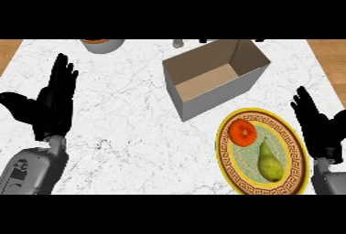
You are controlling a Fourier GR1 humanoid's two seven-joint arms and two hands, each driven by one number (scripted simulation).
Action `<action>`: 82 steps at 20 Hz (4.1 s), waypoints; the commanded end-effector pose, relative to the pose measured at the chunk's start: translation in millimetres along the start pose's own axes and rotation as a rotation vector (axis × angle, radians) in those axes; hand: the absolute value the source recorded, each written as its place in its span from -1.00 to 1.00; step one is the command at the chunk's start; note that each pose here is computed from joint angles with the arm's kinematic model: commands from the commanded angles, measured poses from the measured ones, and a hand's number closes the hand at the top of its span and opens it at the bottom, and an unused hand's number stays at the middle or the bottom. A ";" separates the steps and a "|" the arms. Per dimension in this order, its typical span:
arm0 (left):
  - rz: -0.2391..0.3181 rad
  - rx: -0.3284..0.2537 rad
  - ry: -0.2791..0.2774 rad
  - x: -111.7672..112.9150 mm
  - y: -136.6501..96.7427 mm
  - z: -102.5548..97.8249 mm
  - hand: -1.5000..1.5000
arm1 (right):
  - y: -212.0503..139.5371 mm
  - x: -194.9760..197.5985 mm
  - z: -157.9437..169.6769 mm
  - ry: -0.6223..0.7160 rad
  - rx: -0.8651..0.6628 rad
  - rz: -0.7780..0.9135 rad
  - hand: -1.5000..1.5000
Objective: Pick the pear from the plate and place it in the cardboard box
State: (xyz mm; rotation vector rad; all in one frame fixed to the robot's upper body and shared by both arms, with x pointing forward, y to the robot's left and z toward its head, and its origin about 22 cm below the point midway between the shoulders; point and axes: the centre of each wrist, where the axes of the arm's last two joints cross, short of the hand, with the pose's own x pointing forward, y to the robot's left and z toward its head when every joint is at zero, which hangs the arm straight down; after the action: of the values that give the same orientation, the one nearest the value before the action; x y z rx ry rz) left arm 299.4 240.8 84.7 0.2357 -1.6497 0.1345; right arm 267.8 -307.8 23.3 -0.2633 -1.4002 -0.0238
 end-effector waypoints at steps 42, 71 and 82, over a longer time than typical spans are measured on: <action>-0.422 -0.323 0.079 -91.3 40.4 28.7 0.00 | -11.1 43.1 233.5 0.186 -0.320 0.955 -1.00; -0.417 -0.307 0.095 -75.9 33.7 20.5 0.00 | 55.9 12.0 126.4 0.261 -0.173 1.027 -1.00; -0.427 -0.293 0.100 -104.7 57.6 23.5 0.00 | 48.6 -10.1 94.6 0.282 -0.178 1.029 -1.00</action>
State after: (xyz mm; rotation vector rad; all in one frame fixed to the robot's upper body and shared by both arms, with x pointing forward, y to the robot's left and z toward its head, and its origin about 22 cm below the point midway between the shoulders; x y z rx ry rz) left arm 272.3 286.0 -7.7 0.3238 -1.4682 -0.4130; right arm 174.3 -239.0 23.6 -1.0794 -0.8572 0.6439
